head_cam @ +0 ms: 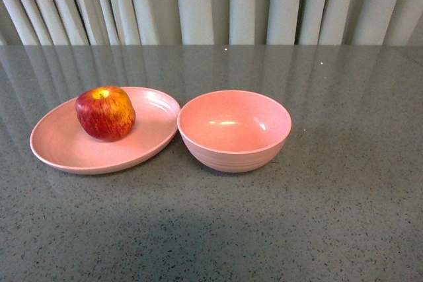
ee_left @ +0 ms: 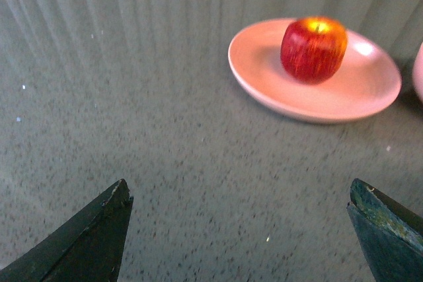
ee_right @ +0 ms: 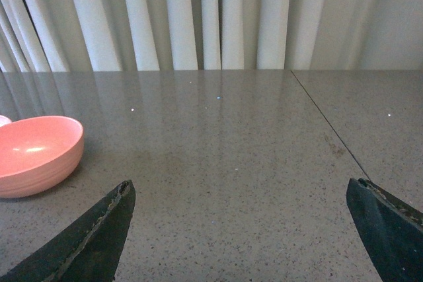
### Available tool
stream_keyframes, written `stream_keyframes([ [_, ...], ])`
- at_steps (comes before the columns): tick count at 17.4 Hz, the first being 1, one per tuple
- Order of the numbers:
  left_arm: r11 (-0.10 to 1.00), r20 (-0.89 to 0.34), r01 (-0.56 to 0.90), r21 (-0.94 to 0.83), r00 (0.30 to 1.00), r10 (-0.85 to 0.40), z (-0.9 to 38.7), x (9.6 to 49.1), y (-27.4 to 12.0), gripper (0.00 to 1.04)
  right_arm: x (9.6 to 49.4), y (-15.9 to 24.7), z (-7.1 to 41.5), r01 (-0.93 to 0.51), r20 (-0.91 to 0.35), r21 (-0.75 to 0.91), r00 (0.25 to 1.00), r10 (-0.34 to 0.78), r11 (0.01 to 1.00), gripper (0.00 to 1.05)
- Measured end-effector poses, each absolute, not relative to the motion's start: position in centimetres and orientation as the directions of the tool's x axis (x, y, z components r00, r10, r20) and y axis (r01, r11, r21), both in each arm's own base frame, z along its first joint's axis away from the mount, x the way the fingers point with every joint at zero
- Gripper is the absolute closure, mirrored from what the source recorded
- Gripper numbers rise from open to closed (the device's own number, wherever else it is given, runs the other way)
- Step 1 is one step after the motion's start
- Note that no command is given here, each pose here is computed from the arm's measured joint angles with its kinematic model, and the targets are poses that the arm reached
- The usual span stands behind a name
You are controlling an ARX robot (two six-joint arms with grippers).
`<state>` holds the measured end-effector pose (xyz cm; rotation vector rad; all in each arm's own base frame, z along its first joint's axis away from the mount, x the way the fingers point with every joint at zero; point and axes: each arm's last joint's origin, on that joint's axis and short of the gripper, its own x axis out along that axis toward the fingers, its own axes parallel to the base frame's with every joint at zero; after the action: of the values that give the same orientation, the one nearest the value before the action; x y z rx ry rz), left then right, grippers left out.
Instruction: Move apple from plate to bowl
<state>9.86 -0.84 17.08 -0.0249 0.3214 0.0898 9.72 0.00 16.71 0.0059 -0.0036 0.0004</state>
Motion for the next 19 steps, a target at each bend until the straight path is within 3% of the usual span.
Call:
stream_keyframes([
  [3, 0.998, -0.221, -0.041, -0.048, 0.975, 0.029, 19.8, 11.7, -1.1, 0.07, 9.7, 0.0, 16.7, 0.000, 0.004, 0.006, 1.000, 0.000, 1.000, 0.07],
  [7, 0.984, -0.140, 0.168, -0.053, 0.975, -0.174, 23.8, 18.7, -3.2, 0.07, 9.7, 0.0, 16.7, 0.000, 0.004, 0.006, 1.000, 0.000, 1.000, 0.07],
  [10, 0.966, -0.223, 0.256, -0.032, 0.940, -0.257, 23.6, 24.6, -5.2, 0.07, 9.7, 0.0, 16.7, 0.000, 0.004, 0.006, 1.000, 0.000, 1.000, 0.07],
  [13, 0.970, -0.302, 0.243, -0.028, 0.923, -0.240, 22.1, 29.7, -6.0, 0.07, 9.7, 0.0, 16.7, 0.000, 0.004, 0.006, 1.000, 0.000, 1.000, 0.07],
  [19, 0.981, -0.420, 0.177, -0.078, 0.887, -0.194, 19.1, 34.4, -5.7, 0.07, 9.7, 0.0, 16.7, 0.000, 0.004, 0.006, 1.000, 0.000, 1.000, 0.07],
])
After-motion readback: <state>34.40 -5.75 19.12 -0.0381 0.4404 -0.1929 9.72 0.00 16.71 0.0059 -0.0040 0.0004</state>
